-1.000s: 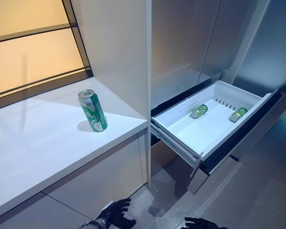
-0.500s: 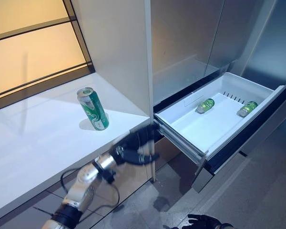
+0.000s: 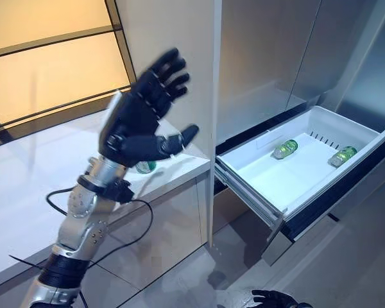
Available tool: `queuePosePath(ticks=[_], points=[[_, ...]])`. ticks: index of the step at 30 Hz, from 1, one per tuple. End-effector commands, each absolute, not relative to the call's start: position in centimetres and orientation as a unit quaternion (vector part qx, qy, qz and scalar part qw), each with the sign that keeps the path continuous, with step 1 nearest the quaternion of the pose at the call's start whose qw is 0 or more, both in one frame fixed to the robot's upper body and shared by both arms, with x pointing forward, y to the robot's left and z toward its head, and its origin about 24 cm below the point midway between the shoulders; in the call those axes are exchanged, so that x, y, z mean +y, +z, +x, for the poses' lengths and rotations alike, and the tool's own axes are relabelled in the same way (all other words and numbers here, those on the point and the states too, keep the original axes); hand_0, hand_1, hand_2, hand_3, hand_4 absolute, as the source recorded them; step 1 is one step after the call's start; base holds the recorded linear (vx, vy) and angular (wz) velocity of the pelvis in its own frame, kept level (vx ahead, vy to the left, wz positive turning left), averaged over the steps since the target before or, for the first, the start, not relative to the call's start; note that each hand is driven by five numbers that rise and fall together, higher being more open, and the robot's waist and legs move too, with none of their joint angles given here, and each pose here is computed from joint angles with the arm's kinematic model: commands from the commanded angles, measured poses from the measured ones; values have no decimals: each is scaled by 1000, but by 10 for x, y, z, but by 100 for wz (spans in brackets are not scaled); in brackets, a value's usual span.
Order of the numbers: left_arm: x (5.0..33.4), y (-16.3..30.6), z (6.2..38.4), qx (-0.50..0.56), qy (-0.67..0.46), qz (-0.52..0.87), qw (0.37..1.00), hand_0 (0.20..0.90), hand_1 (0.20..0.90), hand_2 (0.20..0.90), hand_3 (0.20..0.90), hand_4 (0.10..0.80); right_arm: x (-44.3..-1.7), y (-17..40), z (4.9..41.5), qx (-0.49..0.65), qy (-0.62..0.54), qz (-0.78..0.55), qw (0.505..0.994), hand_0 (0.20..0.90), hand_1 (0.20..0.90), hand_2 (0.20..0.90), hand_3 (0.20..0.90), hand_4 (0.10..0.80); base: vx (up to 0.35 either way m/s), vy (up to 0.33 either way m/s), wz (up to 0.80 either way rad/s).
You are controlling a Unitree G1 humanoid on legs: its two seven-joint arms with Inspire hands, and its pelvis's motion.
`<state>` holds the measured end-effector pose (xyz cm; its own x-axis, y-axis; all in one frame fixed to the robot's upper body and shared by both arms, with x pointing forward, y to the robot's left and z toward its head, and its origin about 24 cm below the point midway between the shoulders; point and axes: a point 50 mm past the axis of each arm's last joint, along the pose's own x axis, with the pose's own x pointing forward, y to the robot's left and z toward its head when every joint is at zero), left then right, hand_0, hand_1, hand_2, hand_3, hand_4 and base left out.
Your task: Put drinks into fridge and close the fridge
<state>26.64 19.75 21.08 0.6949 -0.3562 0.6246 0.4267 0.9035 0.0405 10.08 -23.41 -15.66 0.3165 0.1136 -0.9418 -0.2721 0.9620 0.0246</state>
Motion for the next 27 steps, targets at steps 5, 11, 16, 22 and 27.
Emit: queuePosePath(ticks=[5,11,16,22,27], points=[[228,286,271,-454,-80,-13,888,900,900,900,900,800,-219,-163,88,596,161,-86,782,900,900,900,900,800,11,1,3],[252,281,281,-410,-22,-22,912,900,900,900,900,800,-220,-163,92,598,158,-88,781,900,900,900,900,800,5,0,0],[266,271,287,-379,7,-23,925,900,900,900,900,800,-221,-163,90,600,154,-83,780,900,900,900,900,800,7,2,1],[277,264,291,-356,27,-24,934,900,900,900,900,800,-223,-163,88,602,151,-82,780,900,900,900,900,800,0,0,0],[281,259,294,-341,24,-31,939,900,900,900,900,800,-225,-162,88,601,149,-79,781,900,900,900,900,800,0,0,0]])
